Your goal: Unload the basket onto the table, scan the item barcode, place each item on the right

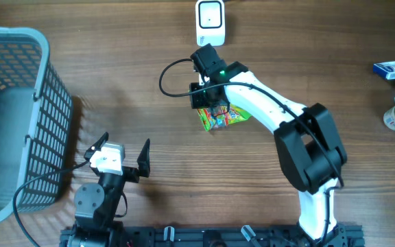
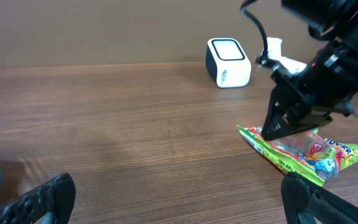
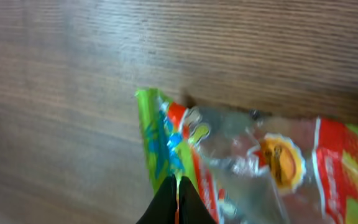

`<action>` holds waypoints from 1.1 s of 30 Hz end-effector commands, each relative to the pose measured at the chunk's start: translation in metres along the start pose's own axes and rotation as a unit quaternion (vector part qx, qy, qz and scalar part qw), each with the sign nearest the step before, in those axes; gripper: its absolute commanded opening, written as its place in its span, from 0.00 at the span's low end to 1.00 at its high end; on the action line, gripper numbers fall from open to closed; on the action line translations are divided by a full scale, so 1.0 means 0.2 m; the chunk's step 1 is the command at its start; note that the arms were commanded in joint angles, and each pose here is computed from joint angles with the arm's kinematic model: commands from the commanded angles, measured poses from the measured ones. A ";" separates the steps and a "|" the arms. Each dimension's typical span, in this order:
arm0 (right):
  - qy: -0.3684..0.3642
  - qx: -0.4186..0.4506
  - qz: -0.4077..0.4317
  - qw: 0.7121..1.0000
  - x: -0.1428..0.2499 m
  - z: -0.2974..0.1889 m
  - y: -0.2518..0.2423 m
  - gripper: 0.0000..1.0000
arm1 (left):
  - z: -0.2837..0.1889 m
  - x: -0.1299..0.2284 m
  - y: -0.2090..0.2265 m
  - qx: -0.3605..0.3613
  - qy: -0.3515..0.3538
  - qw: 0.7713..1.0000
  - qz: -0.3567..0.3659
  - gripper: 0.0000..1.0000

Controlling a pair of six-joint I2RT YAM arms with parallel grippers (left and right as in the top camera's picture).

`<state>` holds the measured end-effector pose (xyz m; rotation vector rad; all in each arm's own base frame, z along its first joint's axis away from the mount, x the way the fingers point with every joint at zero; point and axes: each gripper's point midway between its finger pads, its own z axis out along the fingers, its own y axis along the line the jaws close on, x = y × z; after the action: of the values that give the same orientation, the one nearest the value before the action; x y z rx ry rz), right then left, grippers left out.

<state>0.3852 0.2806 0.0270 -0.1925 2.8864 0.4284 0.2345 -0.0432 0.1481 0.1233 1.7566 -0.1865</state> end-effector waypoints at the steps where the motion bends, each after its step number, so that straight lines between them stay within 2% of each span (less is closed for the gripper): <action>1: -0.003 0.068 0.023 0.997 0.00 0.17 -0.17 0.04 | 0.00 0.01 0.00 0.002 0.000 1.000 -0.004 1.00; 4: -0.008 0.077 0.019 0.997 -0.01 0.24 -0.19 0.05 | 0.00 0.01 0.00 0.002 0.000 1.000 -0.004 1.00; 5: 0.005 0.056 -0.002 0.998 0.01 0.22 -0.14 0.05 | 0.00 0.01 0.00 0.002 0.000 1.000 -0.004 1.00; 7: 0.012 0.025 -0.016 0.999 -0.02 0.09 -0.05 0.05 | 0.00 0.01 0.00 0.002 0.000 1.000 -0.004 1.00; 10: -0.064 0.028 -0.028 0.997 -0.18 -0.24 0.02 0.05 | 0.00 0.01 0.00 0.002 0.000 1.000 -0.004 1.00; 11: -0.078 0.045 -0.027 0.996 -0.21 -0.27 0.00 0.05 | 0.00 0.01 0.00 0.002 0.000 1.000 -0.004 1.00; 16: -0.060 0.072 -0.023 0.995 -0.19 0.04 -0.10 0.05 | 0.00 0.01 0.00 0.002 0.000 1.000 -0.004 1.00; 19: 0.026 0.068 -0.019 0.997 0.02 0.33 -0.16 0.04 | 0.00 0.01 0.00 0.002 0.000 1.000 -0.004 1.00; 20: 0.030 0.070 -0.019 0.997 0.03 0.35 -0.17 0.05 | 0.00 0.01 0.00 0.002 0.000 1.000 -0.004 1.00; 21: 0.021 0.066 -0.021 0.997 -0.01 0.31 -0.15 0.04 | 0.00 0.01 0.00 0.002 0.000 1.000 -0.004 1.00; 23: -0.030 0.046 -0.040 0.998 -0.19 0.06 -0.04 0.05 | 0.00 0.01 0.00 0.002 0.000 1.000 -0.004 1.00; 26: -0.091 0.018 -0.051 0.994 -0.31 -0.31 0.09 0.04 | 0.00 0.01 0.00 0.002 0.000 1.000 -0.004 1.00; 28: -0.070 0.026 -0.038 0.996 -0.26 -0.29 0.06 0.05 | 0.00 0.01 0.00 0.002 0.000 1.000 -0.004 1.00; 30: -0.029 0.041 -0.014 0.999 -0.11 -0.13 -0.02 0.05 | 0.00 0.01 0.00 0.002 0.000 1.000 -0.004 1.00; 33: 0.030 0.019 0.005 0.999 0.11 0.11 -0.06 0.05 | 0.00 0.01 0.00 0.002 0.000 1.000 -0.004 1.00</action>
<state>0.4066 0.2735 0.0563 -0.2189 2.7930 0.3373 0.2345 -0.0434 0.1481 0.1239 1.7566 -0.1871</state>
